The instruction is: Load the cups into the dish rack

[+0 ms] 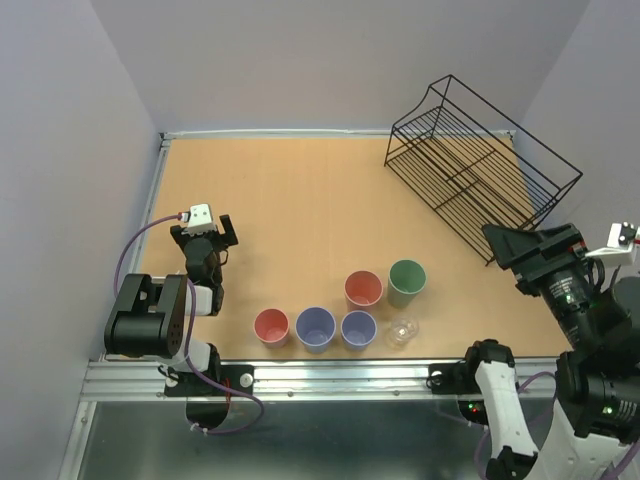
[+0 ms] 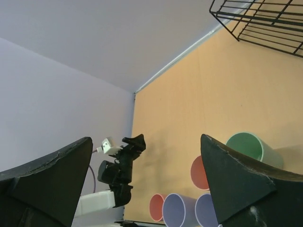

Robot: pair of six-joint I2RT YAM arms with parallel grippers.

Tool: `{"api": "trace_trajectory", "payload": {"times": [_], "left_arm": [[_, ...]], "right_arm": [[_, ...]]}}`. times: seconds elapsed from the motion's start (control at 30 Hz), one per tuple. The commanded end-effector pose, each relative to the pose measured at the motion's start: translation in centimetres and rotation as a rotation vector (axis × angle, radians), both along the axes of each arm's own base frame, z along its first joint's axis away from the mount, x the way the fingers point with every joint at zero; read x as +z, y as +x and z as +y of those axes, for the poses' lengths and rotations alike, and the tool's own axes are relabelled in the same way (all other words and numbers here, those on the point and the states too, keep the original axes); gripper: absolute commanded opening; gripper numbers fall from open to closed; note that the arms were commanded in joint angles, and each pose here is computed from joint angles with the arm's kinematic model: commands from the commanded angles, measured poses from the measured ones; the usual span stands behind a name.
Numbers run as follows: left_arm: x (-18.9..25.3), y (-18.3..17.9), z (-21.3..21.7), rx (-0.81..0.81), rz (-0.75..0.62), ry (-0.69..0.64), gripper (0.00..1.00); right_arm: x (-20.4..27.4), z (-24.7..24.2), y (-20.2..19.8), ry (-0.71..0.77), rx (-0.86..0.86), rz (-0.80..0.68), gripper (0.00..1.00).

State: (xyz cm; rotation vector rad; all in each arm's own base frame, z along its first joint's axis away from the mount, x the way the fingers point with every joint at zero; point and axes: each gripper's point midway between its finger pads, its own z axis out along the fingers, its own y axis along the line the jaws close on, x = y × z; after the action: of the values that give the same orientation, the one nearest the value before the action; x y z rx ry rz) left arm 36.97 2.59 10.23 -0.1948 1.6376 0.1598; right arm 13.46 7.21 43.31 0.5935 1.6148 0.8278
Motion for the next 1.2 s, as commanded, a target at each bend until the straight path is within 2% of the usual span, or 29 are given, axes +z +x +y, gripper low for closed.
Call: {"api": "trace_trajectory", "payload": {"times": [0.0, 0.1, 0.2, 0.3, 0.33, 0.4, 0.43, 0.6, 0.63, 0.73, 0.87, 0.97, 1.1, 1.17], "left_arm": [[7.4, 0.9, 0.1, 0.007, -0.282, 0.0, 0.99], [7.4, 0.9, 0.1, 0.007, -0.282, 0.0, 0.99], [7.4, 0.9, 0.0, 0.006, -0.282, 0.0, 0.99], [7.4, 0.9, 0.1, 0.007, -0.282, -0.001, 0.99], [7.4, 0.9, 0.1, 0.007, -0.283, 0.0, 0.99], [7.4, 0.9, 0.1, 0.007, -0.282, 0.0, 0.99], [7.4, 0.9, 0.0, 0.006, -0.282, 0.0, 0.99], [7.4, 0.9, 0.1, 0.007, -0.282, 0.0, 0.99], [7.3, 0.9, 0.1, 0.007, -0.281, -0.001, 0.99], [7.4, 0.9, 0.1, 0.007, -0.284, -0.001, 0.99], [7.4, 0.9, 0.1, 0.007, -0.282, 0.0, 0.99], [7.3, 0.9, 0.1, 0.007, -0.28, 0.0, 0.99], [7.3, 0.9, 0.1, 0.007, -0.28, 0.0, 0.99], [7.4, 0.9, 0.1, 0.007, -0.282, 0.0, 0.99]], "right_arm": [[0.2, 0.3, -0.2, 0.079, 0.001, -0.01, 1.0], [0.1, -0.1, -0.3, 0.124, -0.039, -0.015, 1.0], [0.1, 0.7, 0.0, 0.14, 0.018, -0.018, 1.0], [-1.5, 2.2, 0.8, 0.146, 0.135, 0.048, 1.0], [-2.6, 3.6, 0.4, 0.129, 0.244, 0.082, 1.0], [-4.2, 4.0, 0.7, 0.106, 0.295, 0.151, 1.0], [-5.2, 3.7, 0.6, 0.064, 0.292, 0.176, 1.0], [-11.0, 2.6, 0.4, 0.104, 0.214, 0.434, 1.0], [-13.0, 1.7, 0.7, 0.069, 0.185, 0.536, 1.0], [-14.9, 0.9, 1.8, 0.018, 0.199, 0.634, 1.0], [-17.0, -1.3, 3.0, -0.086, 0.149, 0.75, 1.0], [-18.4, -2.0, 4.0, -0.111, 0.155, 0.814, 1.0], [-17.6, -3.3, 6.6, -0.144, 0.113, 0.817, 1.0], [-17.0, -4.4, 7.8, -0.208, 0.067, 0.829, 1.0]]}}
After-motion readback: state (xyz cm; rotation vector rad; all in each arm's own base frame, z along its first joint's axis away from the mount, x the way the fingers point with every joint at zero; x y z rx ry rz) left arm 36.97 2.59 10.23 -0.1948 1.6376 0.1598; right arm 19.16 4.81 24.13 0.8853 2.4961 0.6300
